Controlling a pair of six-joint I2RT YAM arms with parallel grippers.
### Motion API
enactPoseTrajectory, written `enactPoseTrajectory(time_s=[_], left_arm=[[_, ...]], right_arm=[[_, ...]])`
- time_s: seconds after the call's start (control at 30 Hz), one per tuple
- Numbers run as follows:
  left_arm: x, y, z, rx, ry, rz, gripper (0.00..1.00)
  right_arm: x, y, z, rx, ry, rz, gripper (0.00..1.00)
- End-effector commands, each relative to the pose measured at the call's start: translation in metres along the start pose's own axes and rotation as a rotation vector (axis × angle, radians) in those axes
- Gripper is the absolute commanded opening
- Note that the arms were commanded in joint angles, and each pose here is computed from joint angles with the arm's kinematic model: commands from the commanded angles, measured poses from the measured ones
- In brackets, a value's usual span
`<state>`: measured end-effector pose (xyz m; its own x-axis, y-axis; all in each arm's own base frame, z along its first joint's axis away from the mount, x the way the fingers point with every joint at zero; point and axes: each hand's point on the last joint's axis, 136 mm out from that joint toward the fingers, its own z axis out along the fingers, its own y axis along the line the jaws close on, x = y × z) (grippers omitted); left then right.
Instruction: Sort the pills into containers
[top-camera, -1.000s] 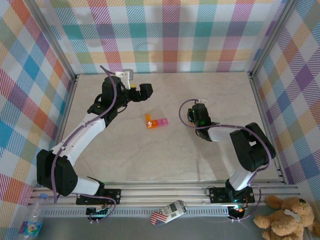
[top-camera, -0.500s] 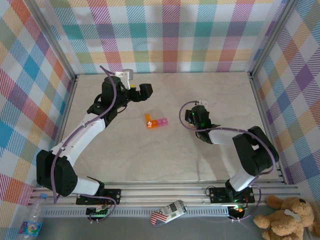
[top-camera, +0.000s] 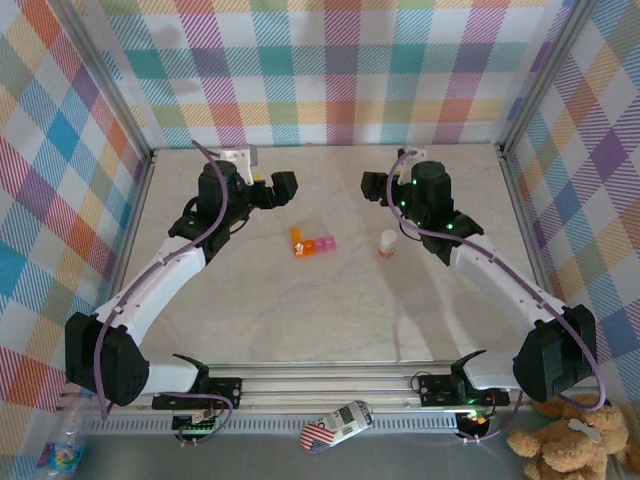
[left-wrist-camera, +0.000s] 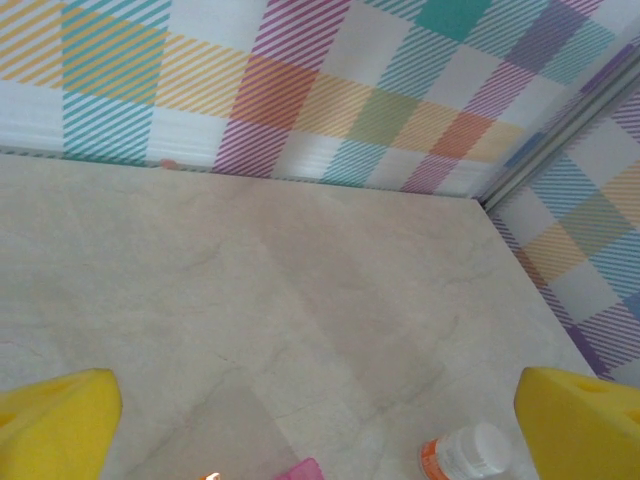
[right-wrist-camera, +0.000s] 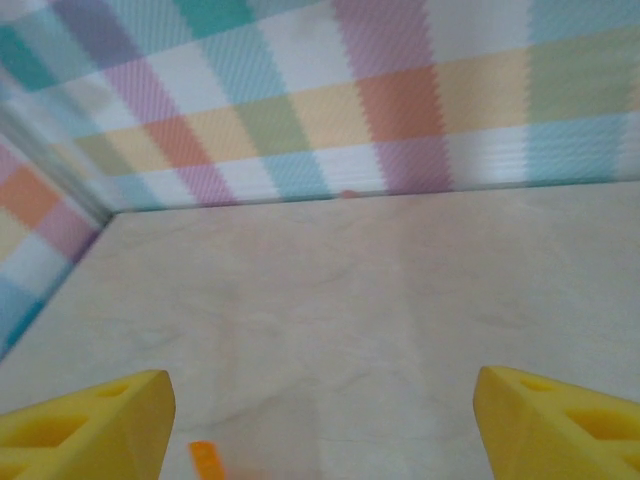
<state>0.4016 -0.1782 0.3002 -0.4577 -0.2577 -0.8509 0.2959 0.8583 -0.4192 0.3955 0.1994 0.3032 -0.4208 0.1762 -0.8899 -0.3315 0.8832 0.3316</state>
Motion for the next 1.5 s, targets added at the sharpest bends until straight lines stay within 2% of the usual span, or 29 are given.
enactPoseTrajectory(time_s=[0.0,0.13,0.27,0.43,0.7,0.83,1.1,1.47], left_arm=[[0.000,0.013,-0.007,-0.064,-0.002,-0.002,1.00],[0.014,0.033,-0.007,-0.148,0.059,0.004,1.00],[0.026,0.056,-0.006,-0.207,0.083,-0.030,1.00],[0.032,0.079,-0.007,-0.260,0.088,-0.068,1.00],[0.035,0.102,-0.006,-0.295,0.088,-0.114,1.00],[0.038,0.107,-0.004,-0.302,0.092,-0.127,1.00],[0.041,0.111,0.000,-0.302,0.096,-0.145,1.00],[0.044,0.113,0.007,-0.297,0.099,-0.165,1.00]], right_arm=[[0.036,0.022,0.010,-0.121,0.212,0.029,0.78],[0.056,0.041,0.034,-0.184,0.322,0.065,0.78],[0.097,0.052,0.064,-0.188,0.476,0.090,0.78],[0.152,0.043,0.098,-0.129,0.631,0.159,0.77],[0.210,0.025,0.125,-0.034,0.753,0.207,0.78],[0.223,0.021,0.130,-0.019,0.780,0.229,0.78],[0.234,0.036,0.137,-0.081,0.805,0.286,0.78],[0.225,0.091,0.116,-0.333,0.851,0.385,0.74]])
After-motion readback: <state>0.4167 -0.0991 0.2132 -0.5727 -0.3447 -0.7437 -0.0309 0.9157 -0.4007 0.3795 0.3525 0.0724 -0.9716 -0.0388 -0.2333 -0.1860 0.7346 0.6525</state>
